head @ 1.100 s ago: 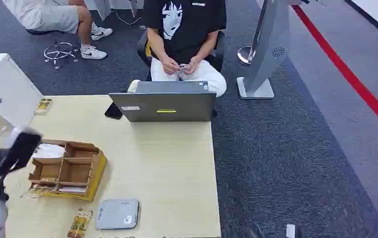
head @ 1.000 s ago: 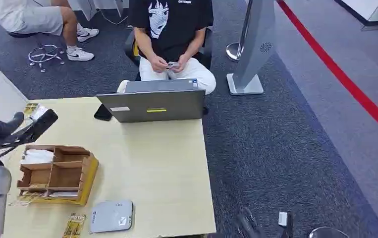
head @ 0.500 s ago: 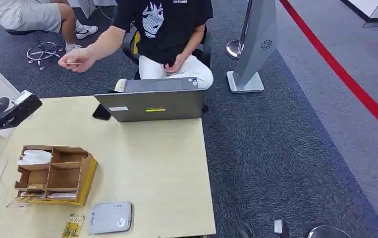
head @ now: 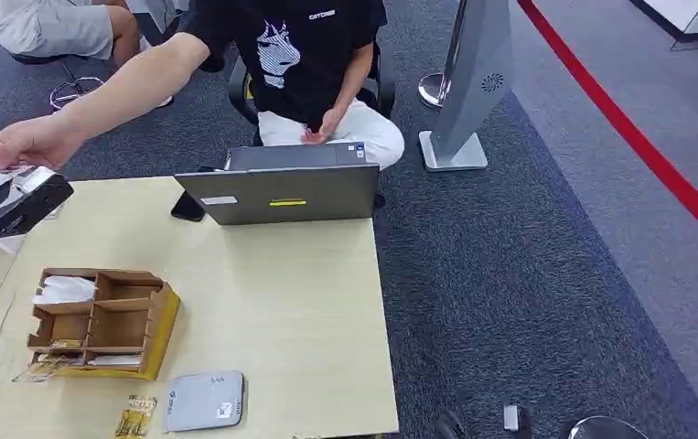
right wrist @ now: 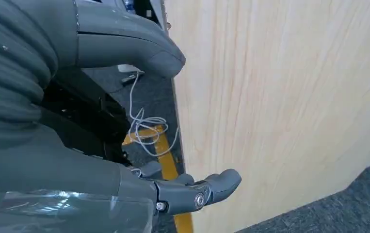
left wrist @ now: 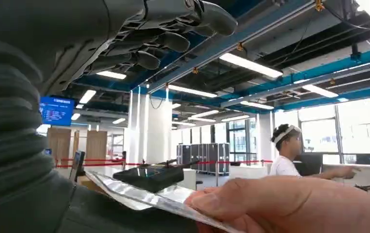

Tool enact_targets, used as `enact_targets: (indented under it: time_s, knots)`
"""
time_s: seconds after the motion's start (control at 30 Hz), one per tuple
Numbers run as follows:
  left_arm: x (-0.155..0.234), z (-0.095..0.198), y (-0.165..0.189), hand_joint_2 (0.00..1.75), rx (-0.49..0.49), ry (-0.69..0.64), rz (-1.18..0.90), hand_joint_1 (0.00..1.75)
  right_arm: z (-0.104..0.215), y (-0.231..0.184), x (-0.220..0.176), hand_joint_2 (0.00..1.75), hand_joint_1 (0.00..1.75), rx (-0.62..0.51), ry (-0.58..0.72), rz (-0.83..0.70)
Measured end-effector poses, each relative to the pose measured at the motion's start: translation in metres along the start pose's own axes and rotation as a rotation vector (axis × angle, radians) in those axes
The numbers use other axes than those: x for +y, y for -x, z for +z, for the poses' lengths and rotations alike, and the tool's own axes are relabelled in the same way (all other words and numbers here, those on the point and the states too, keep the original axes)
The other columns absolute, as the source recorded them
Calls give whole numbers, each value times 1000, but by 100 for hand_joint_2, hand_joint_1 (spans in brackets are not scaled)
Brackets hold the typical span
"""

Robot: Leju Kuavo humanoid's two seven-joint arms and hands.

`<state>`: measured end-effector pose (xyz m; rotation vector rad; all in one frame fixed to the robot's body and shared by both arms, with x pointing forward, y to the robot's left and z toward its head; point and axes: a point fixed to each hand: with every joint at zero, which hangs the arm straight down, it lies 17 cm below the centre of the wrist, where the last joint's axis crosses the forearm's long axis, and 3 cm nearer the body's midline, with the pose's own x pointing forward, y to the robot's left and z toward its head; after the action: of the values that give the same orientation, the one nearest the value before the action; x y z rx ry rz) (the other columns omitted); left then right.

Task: Pass the card to the sensor for recognition and then transmit it.

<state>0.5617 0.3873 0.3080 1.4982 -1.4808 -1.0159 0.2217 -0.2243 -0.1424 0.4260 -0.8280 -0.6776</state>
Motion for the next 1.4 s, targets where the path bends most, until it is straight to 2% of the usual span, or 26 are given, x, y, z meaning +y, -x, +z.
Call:
enact_targets:
  time_s: [0.17, 0.23, 0.57, 1.4]
  knots:
    - [1, 0, 0, 175, -1, -5, -2, 0, 0, 2, 1, 175, 0, 7, -4, 14]
    - [1, 0, -1, 175, -3, -9, -4, 175, 0, 2, 1, 175, 0, 6, -4, 9]
    - [9, 3, -4, 175, -23, -74, -11, 175, 1, 4, 1, 175, 0, 0, -2, 21]
    - [5, 6, -4, 175, -27, -76, -14, 175, 1, 11, -5, 175, 0, 17, 7, 39]
